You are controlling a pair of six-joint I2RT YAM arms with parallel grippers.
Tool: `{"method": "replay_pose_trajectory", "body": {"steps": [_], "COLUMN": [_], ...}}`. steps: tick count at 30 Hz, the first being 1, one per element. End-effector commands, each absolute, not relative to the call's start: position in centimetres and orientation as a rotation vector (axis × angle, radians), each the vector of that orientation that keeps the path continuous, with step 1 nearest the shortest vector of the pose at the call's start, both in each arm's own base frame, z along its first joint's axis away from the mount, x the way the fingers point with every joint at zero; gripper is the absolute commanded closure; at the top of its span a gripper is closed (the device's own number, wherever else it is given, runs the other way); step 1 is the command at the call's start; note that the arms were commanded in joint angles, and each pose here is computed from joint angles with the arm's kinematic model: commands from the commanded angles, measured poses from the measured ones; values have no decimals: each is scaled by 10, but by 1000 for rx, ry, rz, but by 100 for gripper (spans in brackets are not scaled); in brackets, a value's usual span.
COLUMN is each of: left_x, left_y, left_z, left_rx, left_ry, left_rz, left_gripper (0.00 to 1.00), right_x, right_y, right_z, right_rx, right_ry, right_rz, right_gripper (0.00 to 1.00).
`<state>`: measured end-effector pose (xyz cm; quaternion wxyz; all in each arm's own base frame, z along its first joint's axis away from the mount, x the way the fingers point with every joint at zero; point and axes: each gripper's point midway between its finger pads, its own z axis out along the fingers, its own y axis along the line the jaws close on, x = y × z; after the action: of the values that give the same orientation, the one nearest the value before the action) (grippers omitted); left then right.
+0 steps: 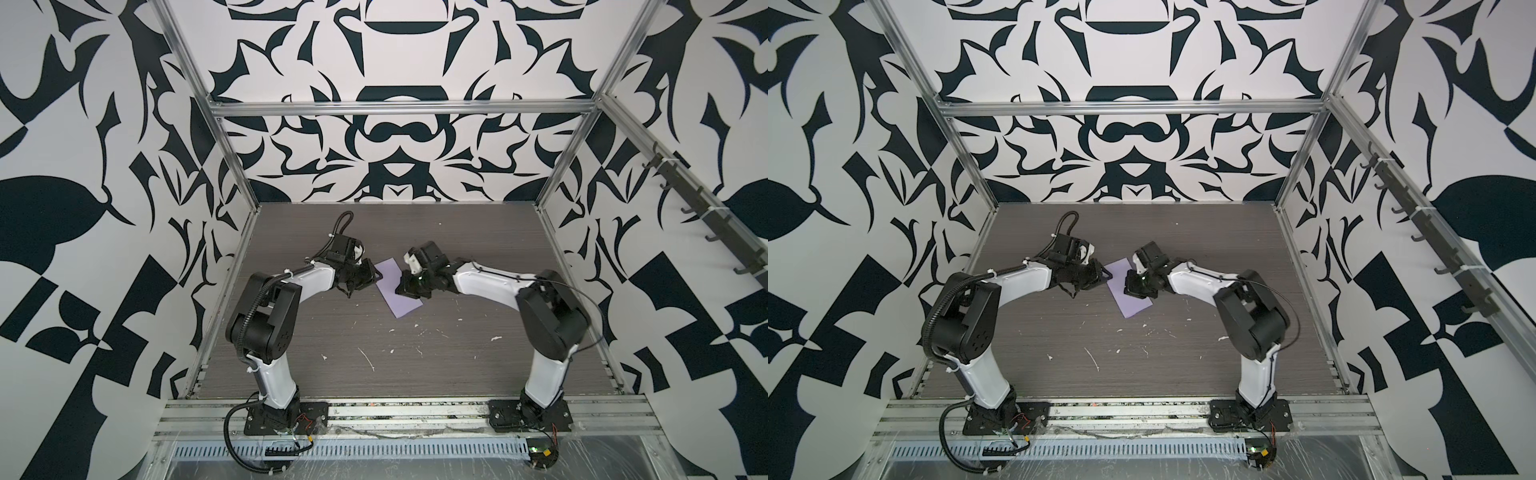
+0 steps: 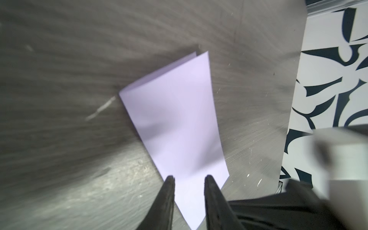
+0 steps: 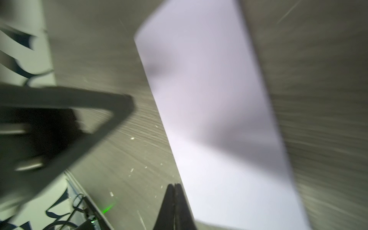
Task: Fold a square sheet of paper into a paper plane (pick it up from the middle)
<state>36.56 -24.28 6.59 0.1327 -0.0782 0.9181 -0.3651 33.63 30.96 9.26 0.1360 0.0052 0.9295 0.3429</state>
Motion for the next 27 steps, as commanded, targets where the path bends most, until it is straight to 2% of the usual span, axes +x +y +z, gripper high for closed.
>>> {"method": "replay_pose_trajectory", "body": {"steps": [1,7,11,20,27], "left_x": [376,373,374,374,373], "left_y": [-255,-257,-255,-249,-248], "left_z": [82,60,47,32,27], "left_rx": [-300,-317,-331,-349,-346], "left_ry": [2591,2642,2670,2697,2710], "left_rz": [-1138,-1094,-1066,-1004,-995], "left_gripper": [69,70,70,70,70], "right_x": [345,334,327,323,318], "right_y": [283,244,244,253,262], "right_z": [112,86,71,54,54], "right_rx": [41,127,94,95,67], "right_ry": [2590,2642,2700,2777,2789], "right_rz": [990,993,1033,1088,1157], "right_gripper": [77,56,52,54,65]}}
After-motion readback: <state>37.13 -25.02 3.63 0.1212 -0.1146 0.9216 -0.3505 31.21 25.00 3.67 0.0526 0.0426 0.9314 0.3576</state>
